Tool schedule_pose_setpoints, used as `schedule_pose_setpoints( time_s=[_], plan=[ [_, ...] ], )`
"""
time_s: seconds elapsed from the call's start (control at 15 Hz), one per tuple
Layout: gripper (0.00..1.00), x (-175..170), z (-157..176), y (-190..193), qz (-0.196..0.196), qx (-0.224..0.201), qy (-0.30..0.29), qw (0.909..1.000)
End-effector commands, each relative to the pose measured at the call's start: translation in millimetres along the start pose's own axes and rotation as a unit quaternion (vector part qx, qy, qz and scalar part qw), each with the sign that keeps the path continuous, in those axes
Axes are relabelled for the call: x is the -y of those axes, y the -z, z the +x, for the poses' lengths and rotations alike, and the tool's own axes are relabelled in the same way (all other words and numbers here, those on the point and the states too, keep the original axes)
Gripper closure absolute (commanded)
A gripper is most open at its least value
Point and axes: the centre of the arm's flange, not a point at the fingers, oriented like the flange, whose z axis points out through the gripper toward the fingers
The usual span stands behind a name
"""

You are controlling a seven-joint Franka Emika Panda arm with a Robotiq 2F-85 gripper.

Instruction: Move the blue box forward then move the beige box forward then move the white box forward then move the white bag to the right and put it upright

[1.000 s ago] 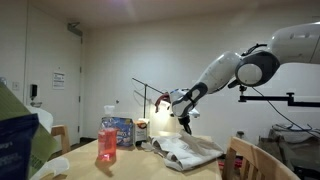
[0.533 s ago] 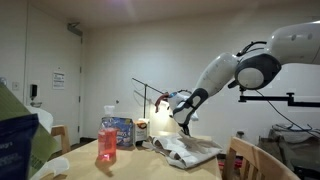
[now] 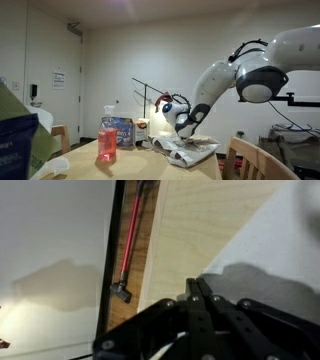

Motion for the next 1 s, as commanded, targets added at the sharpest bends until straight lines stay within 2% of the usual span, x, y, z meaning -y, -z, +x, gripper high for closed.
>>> schedule_pose_setpoints(
  time_s=[0.0, 0.2, 0.33, 0.4, 0.47, 0.6, 0.73, 0.93],
  plan=[
    [1.0, 23, 2, 2, -0.031, 0.005, -0.025, 0.9992],
    [1.0, 20, 3, 19, 0.042, -0.042, -0.029, 0.9978],
    [1.0, 8, 2, 31, 0.065, -0.063, -0.038, 0.9952],
    [0.73, 2, 2, 36, 0.081, -0.073, -0.041, 0.9932],
    [0.71, -1, 1, 41, 0.096, -0.088, -0.046, 0.9904],
    [0.58, -12, -3, 50, 0.108, -0.104, -0.05, 0.9874],
    [0.42, -20, -6, 55, 0.1, -0.102, -0.054, 0.9883],
    [0.19, -27, -12, 60, 0.068, -0.073, -0.063, 0.9931]
  ],
)
